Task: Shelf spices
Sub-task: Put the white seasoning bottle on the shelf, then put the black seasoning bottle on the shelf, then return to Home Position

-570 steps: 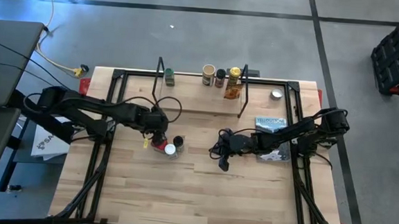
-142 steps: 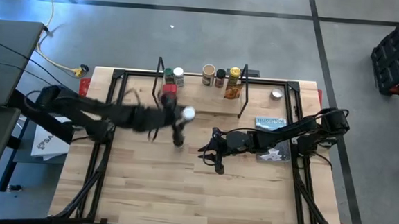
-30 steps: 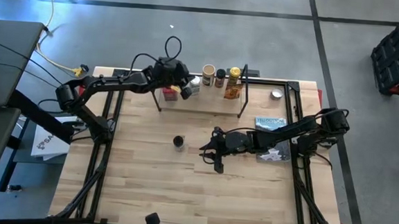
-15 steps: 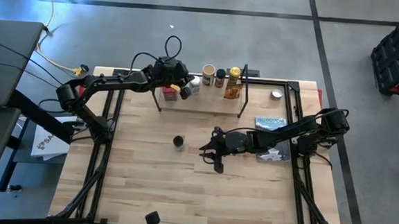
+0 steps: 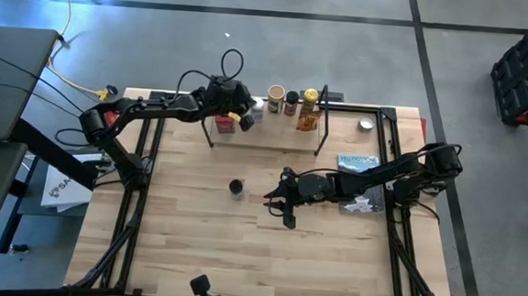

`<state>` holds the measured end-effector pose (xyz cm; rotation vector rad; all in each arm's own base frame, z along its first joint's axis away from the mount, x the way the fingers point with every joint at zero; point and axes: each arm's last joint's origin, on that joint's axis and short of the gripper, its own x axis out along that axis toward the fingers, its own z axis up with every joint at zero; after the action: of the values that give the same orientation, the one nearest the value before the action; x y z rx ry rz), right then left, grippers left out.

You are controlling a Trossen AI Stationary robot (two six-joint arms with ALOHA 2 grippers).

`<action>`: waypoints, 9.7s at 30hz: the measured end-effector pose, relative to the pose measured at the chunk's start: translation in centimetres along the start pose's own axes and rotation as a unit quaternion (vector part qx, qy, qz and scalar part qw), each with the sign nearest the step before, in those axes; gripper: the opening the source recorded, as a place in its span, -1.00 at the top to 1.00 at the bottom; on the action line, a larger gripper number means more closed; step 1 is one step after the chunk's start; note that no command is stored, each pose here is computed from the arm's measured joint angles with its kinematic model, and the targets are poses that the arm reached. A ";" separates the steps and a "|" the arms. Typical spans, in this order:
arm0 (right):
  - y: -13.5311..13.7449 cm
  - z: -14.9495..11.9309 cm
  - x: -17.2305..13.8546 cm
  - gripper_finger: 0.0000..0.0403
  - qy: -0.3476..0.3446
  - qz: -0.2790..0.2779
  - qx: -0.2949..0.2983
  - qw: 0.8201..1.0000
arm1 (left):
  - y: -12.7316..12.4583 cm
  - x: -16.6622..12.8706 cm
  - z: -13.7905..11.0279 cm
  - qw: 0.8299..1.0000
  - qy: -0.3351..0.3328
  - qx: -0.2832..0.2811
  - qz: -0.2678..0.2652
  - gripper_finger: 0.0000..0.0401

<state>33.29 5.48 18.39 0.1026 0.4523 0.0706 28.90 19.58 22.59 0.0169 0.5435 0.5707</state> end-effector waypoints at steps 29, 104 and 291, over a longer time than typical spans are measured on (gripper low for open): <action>0.0 0.0 0.0 0.48 0.000 0.000 0.000 1.000 | 2.8 0.0 -0.4 0.995 0.006 -0.018 0.096 1.00; 0.7 -0.3 -0.1 0.48 0.014 0.024 0.010 1.000 | -25.9 -10.7 -10.7 0.986 0.037 -0.096 0.131 0.05; -3.5 -11.2 -21.0 0.48 -0.249 -0.016 0.015 0.968 | -7.3 -19.8 -17.2 0.940 -0.213 -0.110 -0.242 -0.09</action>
<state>9.64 1.03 17.03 0.1374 -0.0475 0.0058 10.17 0.91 16.21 -0.1987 0.0468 0.1302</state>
